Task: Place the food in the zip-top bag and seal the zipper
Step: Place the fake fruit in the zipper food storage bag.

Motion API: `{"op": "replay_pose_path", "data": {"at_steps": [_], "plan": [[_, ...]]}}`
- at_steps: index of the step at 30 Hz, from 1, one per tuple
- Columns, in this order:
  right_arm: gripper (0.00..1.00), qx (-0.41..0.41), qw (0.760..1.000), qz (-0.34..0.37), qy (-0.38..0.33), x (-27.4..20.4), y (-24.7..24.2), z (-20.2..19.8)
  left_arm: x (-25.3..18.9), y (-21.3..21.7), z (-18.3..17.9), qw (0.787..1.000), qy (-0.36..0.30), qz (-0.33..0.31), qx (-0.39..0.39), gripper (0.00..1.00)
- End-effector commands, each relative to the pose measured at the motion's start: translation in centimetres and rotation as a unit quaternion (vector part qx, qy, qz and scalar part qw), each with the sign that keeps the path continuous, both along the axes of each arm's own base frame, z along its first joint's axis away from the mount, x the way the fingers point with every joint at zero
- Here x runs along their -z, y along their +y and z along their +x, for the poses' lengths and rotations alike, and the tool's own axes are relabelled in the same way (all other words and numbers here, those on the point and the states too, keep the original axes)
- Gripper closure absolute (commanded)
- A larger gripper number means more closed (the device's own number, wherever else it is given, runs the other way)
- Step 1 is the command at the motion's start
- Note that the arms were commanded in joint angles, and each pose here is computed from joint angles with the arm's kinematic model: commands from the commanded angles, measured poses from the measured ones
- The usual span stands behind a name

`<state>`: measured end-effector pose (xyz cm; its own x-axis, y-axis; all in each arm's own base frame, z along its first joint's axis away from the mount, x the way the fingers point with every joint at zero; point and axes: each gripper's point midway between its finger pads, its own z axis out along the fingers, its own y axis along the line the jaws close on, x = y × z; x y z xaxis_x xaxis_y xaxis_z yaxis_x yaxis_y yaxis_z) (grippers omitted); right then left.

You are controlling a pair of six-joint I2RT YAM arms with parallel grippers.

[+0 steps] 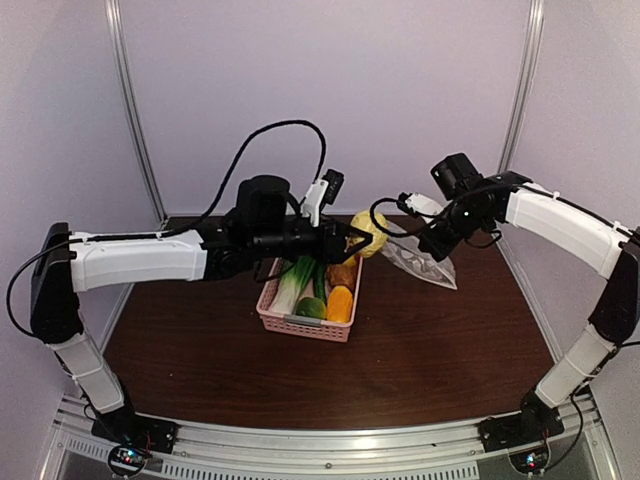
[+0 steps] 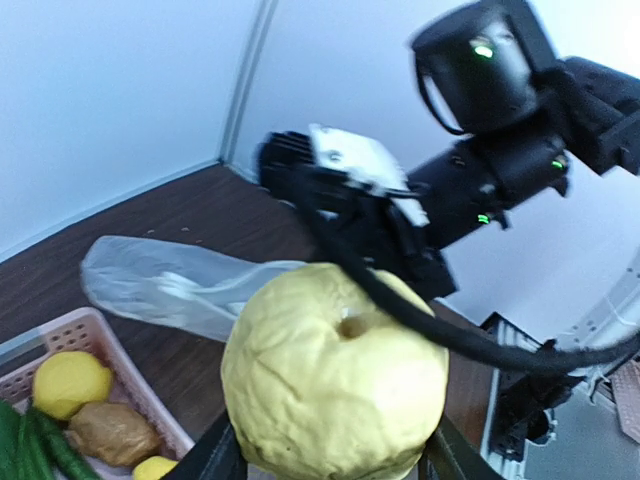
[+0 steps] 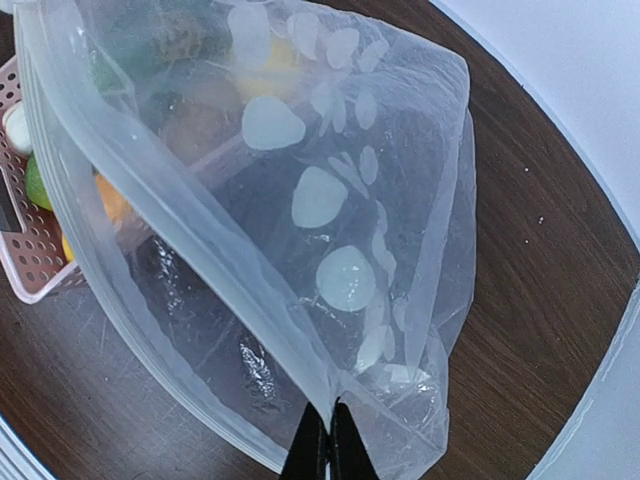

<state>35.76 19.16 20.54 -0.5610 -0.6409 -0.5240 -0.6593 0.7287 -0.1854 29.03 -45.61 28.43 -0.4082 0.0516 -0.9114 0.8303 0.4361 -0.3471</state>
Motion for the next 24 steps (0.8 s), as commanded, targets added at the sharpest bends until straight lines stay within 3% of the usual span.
{"op": "replay_pose_path", "data": {"at_steps": [1,10,24], "plan": [[1.00,0.026,0.997,0.065,0.042,-0.9,1.2,0.4,-2.1,-2.8,-3.1,0.991,-0.013,-0.103,0.083,0.62],[1.00,0.024,0.989,0.131,0.059,-2.4,2.6,0.8,-0.8,-5.9,-2.3,0.980,0.060,-0.164,0.090,0.66],[1.00,0.009,0.984,0.172,0.042,-5.3,2.7,-1.2,6.5,-7.6,4.4,0.974,0.186,-0.112,-0.064,0.74]]}}
